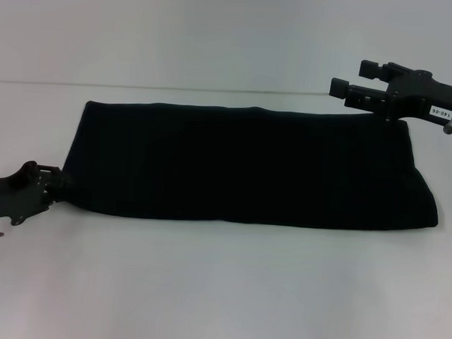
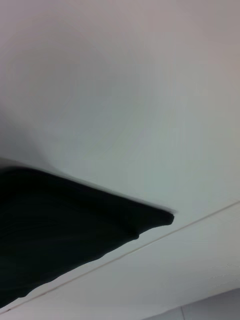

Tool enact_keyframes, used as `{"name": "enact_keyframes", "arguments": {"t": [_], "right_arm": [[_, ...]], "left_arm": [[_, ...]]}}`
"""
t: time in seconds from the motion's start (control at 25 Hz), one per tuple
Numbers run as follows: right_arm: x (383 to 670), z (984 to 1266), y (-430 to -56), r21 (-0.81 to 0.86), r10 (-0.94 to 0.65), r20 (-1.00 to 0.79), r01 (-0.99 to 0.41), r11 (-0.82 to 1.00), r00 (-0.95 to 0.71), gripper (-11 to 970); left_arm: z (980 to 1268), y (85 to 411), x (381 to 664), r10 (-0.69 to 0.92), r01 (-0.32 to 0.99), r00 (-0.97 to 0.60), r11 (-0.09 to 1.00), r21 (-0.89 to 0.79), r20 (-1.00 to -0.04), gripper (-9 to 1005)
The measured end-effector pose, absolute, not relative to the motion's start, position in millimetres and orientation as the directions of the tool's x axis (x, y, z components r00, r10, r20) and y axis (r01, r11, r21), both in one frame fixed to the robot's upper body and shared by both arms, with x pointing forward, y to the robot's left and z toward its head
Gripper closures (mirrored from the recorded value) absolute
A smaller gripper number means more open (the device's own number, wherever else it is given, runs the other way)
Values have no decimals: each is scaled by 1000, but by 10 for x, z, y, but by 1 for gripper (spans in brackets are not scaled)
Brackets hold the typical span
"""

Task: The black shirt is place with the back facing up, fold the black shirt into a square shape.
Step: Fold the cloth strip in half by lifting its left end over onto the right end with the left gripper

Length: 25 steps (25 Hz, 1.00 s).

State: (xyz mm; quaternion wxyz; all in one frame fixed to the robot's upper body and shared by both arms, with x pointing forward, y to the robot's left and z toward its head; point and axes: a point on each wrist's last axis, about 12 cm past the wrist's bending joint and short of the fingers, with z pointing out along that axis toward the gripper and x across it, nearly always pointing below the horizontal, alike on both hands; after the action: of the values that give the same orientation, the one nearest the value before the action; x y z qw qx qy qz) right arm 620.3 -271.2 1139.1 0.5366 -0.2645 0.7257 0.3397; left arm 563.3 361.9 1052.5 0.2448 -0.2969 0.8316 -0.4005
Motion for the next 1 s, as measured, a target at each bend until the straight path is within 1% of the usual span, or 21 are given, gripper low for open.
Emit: {"name": "enact_keyframes", "arguments": {"t": [0.16, 0.48, 0.68, 0.84, 1.0], "right_arm": [[6204, 11392, -2710, 208, -20, -959, -749, 629, -283, 51], [6208, 11396, -2705, 204, -23, -960, -751, 628, -279, 51], [6205, 11389, -2694, 205, -22, -960, -751, 627, -280, 51], [6205, 11373, -2685, 209, -19, -959, -748, 631, -284, 51], [6202, 11362, -2689, 219, -2, -958, -739, 638, -286, 51]], "left_arm": [[10517, 3628, 5629, -692, -302, -702, 506, -808, -171, 676], [10508, 3630, 5633, -689, -303, -702, 517, -800, -180, 907], [10509, 3628, 5626, -671, -281, -714, 536, -796, -200, 975], [10508, 3677, 5592, -659, -255, -715, 558, -790, -235, 975], [10509, 3798, 5518, -657, -244, -703, 583, -775, -273, 974]]}}
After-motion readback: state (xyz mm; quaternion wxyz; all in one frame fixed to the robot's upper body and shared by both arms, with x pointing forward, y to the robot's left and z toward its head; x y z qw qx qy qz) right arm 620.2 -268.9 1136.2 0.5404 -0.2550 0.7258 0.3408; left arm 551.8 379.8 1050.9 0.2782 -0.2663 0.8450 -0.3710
